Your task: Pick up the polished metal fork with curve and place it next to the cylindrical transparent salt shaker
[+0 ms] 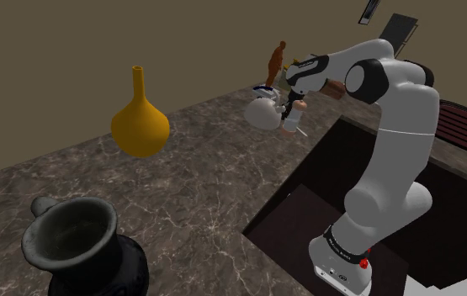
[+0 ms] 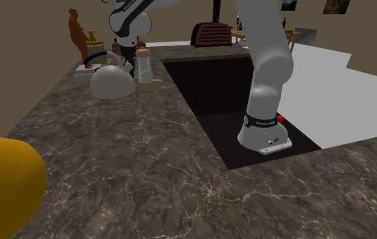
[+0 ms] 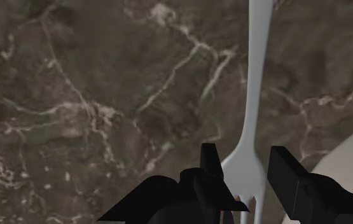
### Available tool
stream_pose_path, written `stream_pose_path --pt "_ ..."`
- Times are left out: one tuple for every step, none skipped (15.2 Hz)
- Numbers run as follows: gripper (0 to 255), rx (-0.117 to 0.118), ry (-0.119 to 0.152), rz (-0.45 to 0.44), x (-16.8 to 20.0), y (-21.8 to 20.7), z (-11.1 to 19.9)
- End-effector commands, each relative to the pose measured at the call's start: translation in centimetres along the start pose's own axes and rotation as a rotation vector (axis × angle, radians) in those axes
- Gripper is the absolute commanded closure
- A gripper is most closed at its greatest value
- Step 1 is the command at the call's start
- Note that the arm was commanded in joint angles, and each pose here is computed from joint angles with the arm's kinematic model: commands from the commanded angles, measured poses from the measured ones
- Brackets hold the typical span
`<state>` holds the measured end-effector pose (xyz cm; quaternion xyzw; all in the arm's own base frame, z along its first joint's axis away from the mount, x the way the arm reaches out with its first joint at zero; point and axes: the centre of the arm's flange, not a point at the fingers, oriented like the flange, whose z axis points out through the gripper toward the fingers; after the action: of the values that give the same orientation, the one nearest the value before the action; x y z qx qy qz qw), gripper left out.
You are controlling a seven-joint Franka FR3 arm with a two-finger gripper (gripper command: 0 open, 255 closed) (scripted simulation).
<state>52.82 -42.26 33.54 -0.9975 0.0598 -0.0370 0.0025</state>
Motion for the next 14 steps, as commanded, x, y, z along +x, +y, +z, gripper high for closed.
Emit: stream_pose_path --pt "255 0.000 0.000 0.000 0.0 0.0 0.0" --pt "255 0.000 0.000 0.000 0.0 0.0 0.0" --pt "255 0.000 0.000 0.000 0.0 0.0 0.0" --pt "255 0.000 0.000 0.000 0.0 0.0 0.0" --pt "0 0.000 0.000 0.000 0.0 0.0 0.0" --pt "0 0.000 0.000 0.000 0.0 0.0 0.0" --pt "0 0.000 0.000 0.000 0.0 0.0 0.0" --pt "0 0.000 0.000 0.000 0.0 0.0 0.0" --pt "0 0.000 0.000 0.000 0.0 0.0 0.0" --pt "0 0.000 0.000 0.000 0.0 0.0 0.0" --pt "0 0.000 0.000 0.000 0.0 0.0 -1.3" --pt "0 0.000 0.000 0.000 0.0 0.0 -2.6" --pt "0 0.000 0.000 0.000 0.0 0.0 -3.9" --pt "0 0.000 0.000 0.000 0.0 0.0 -5.0"
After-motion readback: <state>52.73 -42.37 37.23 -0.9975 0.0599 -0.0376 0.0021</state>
